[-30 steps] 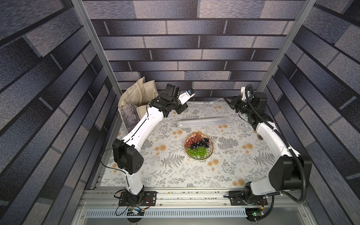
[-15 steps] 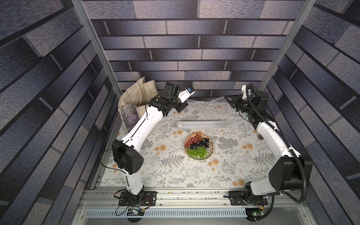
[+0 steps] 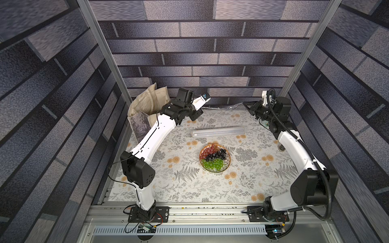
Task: Wrap the plate with plastic wrap
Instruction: Pull the plastic wrap from the plastic wrap cutting box.
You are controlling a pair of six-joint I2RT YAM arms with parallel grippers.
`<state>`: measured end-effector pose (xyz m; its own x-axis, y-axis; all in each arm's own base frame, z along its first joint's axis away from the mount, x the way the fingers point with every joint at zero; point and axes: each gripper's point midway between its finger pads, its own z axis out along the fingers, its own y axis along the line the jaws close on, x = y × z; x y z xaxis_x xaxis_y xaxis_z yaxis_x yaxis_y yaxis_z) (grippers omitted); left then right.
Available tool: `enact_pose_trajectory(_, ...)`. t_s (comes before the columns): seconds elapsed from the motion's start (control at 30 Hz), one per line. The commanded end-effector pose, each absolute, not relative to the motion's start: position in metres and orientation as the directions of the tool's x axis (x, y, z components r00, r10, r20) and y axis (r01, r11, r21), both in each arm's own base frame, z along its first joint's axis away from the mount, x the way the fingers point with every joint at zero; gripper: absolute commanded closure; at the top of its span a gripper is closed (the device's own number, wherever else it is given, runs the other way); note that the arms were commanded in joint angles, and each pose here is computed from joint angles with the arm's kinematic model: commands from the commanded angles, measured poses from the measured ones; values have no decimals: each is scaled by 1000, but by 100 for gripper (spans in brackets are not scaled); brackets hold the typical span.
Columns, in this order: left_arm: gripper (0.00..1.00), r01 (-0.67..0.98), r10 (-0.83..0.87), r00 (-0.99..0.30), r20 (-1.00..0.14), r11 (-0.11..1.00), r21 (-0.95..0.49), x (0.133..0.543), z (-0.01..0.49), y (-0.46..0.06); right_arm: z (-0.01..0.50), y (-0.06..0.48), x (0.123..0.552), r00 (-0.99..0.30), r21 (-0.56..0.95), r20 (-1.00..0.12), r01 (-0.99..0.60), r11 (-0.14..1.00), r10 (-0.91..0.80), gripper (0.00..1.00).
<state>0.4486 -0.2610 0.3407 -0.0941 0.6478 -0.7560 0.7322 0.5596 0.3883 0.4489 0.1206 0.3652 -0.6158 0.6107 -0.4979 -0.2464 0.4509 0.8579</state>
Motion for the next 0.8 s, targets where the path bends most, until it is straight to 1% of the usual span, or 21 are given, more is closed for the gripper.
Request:
enact_pose_trajectory(0.0, 99, 700, 616, -54, -786, 585, 410, 450, 371, -262, 411, 117, 439, -544, 818, -574, -351, 456, 612, 100)
enact_pose_trajectory(0.77, 98, 690, 608, -32, -794, 588, 423, 447, 390, -263, 429, 119, 434, -532, 806, -592, -387, 448, 605, 100)
